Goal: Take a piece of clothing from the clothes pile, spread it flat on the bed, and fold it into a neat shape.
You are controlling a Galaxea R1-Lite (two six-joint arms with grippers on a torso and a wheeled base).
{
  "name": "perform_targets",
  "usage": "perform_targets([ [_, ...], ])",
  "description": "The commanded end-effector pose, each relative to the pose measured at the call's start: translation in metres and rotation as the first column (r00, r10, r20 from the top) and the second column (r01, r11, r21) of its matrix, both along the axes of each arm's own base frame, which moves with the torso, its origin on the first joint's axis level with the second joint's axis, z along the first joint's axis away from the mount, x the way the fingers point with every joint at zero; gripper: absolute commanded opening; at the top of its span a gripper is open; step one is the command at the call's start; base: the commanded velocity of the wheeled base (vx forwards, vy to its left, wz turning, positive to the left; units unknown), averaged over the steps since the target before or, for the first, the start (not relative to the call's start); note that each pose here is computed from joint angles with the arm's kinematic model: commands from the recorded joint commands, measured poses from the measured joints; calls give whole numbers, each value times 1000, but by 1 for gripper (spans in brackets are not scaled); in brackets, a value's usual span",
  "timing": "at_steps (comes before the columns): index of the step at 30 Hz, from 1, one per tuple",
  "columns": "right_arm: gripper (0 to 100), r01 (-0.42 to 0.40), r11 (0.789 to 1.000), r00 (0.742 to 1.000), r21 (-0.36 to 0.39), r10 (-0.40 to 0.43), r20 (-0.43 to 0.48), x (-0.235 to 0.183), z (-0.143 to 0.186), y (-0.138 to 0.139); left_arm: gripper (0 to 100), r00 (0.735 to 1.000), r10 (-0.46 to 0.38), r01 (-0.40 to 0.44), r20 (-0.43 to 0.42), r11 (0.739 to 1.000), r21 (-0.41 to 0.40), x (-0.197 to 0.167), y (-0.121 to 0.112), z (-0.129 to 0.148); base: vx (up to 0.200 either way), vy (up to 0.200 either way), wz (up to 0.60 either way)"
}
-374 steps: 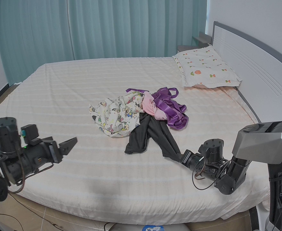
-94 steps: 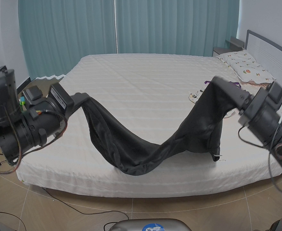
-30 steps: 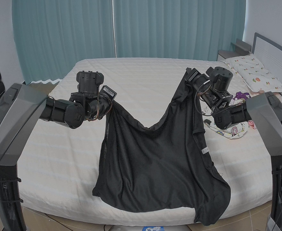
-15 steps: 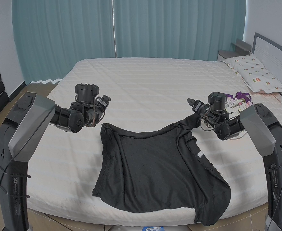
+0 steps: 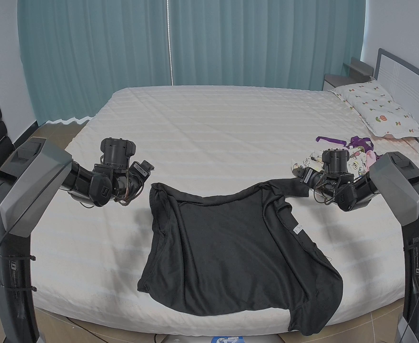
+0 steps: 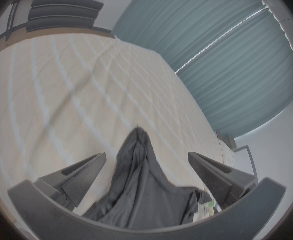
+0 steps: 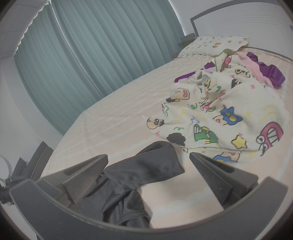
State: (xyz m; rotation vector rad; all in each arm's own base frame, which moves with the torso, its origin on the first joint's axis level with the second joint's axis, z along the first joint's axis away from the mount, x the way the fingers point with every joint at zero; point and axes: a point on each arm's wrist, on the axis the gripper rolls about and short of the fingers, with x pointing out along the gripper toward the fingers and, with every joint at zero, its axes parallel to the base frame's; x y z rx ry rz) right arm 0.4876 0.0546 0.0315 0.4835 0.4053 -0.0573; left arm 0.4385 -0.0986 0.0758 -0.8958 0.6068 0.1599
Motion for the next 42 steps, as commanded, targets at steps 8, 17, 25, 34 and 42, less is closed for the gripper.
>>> perform_targets([
  [8,100,-135,988,970,76,148,-195,-85,-39,11,100,994,-81,58,-74,959,-279,-87,1,29,0,0,0],
  [17,100,-255,962,961,-102,240,-134,-119,-64,45,100,991,-125,99,-41,913,-397,-99,4,12,0,0,0],
  [25,100,-259,913,966,-315,239,-101,-108,-96,53,100,993,-103,71,-59,911,-406,-91,9,-4,0,0,0],
  [34,100,-229,910,973,-345,217,-71,-101,-98,47,100,993,-103,71,-57,911,-406,-90,9,-5,0,0,0],
  [42,100,-117,925,993,-362,109,-45,-87,-99,17,100,993,-100,66,-65,912,-404,-88,9,-8,0,0,0],
])
